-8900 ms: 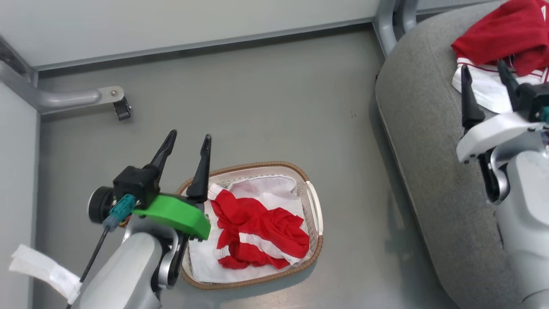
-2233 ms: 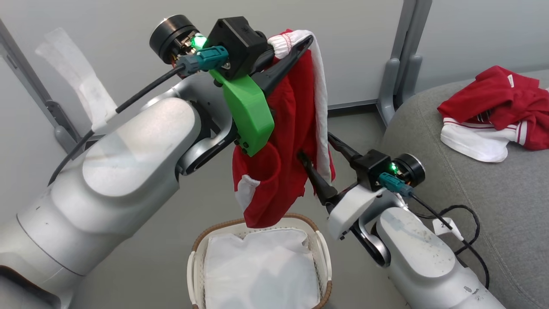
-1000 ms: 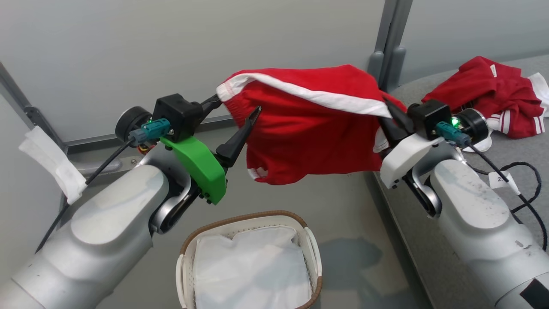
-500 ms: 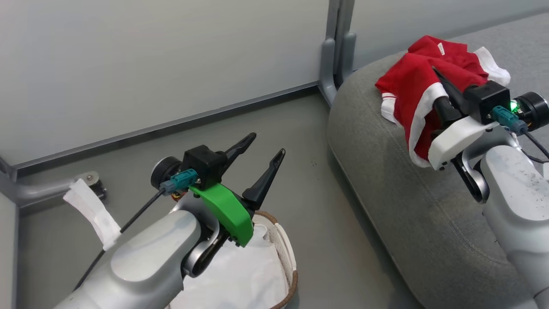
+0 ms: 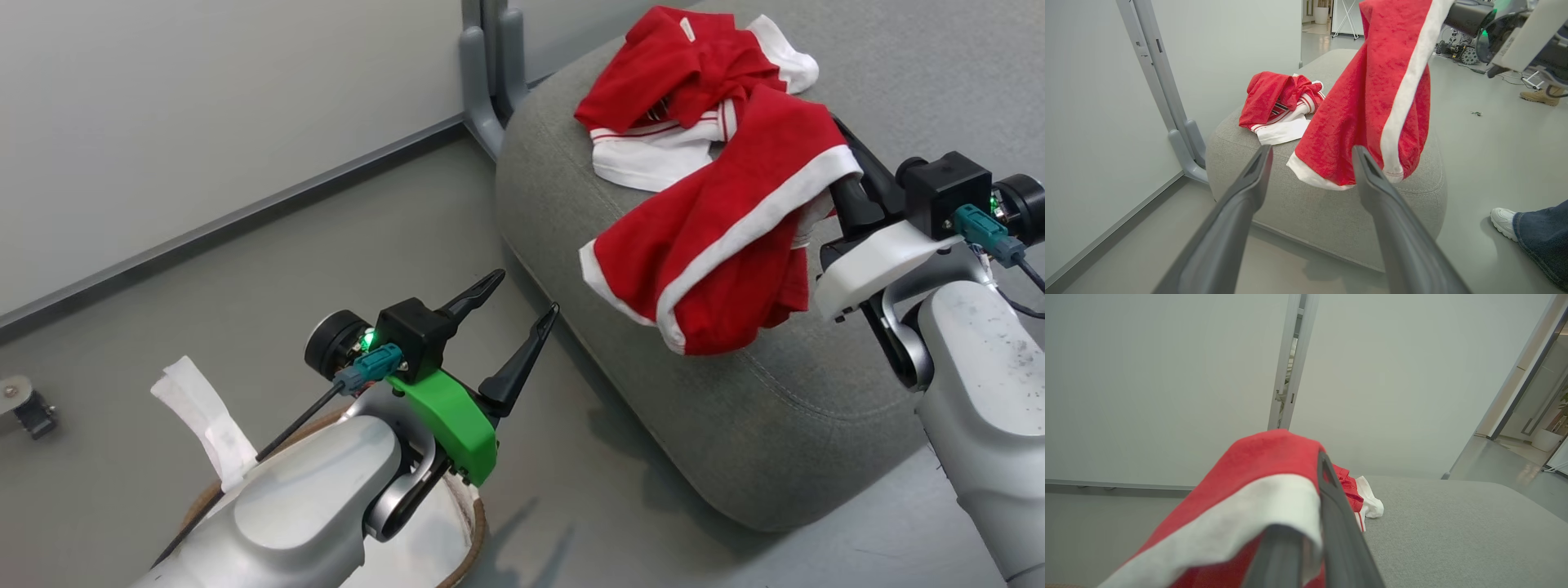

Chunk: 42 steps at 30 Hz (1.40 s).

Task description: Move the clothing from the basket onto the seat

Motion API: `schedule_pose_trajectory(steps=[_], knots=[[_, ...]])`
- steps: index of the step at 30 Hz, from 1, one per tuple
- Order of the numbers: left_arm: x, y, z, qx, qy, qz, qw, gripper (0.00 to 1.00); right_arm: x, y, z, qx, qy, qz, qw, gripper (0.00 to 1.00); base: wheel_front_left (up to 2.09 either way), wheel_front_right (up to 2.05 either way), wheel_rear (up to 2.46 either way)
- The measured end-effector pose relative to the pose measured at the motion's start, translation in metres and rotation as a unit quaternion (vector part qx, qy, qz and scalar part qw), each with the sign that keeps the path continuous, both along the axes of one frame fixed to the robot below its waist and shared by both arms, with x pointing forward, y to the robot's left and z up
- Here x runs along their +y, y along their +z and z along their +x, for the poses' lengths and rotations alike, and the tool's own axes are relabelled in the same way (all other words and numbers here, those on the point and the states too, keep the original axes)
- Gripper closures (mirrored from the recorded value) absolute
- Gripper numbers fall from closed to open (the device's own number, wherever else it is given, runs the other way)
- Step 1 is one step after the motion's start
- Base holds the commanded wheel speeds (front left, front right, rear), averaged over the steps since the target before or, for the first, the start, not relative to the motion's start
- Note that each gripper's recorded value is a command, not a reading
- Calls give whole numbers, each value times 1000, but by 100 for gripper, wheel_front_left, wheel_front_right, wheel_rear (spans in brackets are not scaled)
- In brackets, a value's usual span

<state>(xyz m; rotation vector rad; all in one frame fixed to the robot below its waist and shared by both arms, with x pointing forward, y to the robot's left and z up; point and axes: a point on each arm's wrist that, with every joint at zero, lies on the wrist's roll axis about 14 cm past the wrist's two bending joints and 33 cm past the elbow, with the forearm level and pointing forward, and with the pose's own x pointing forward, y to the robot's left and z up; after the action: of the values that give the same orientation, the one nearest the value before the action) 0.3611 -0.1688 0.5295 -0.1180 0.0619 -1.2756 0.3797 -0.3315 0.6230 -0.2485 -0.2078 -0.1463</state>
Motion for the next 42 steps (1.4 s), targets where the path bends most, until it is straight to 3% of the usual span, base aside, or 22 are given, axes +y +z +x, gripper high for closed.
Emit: schedule_pose_trajectory(steps=[13,17,23,28,32,37,42], knots=[[-26,-25,9,35,-36,-5,999,0,-36,-34,4,55,-58,3,997,100,0,0,0],[-21,-31,23,36,-28,-6,999,0,-45,-18,31,50,-57,-22,997,100,0,0,0],[-11,-42,48,36,-11,-3,999,0,-71,38,80,18,-73,-72,995,100,0,0,0],[-3,-50,63,33,-3,-1,999,0,-110,85,105,6,-121,-130,984,100,0,0,0],[8,-59,73,29,8,3,1000,0,-130,94,129,19,-150,-154,976,100,0,0,0],[22,-66,82,32,25,3,999,0,-152,68,150,57,-177,-161,969,100,0,0,0],[38,-91,91,55,47,18,997,0,-155,1,176,120,-178,-146,966,100,0,0,0]])
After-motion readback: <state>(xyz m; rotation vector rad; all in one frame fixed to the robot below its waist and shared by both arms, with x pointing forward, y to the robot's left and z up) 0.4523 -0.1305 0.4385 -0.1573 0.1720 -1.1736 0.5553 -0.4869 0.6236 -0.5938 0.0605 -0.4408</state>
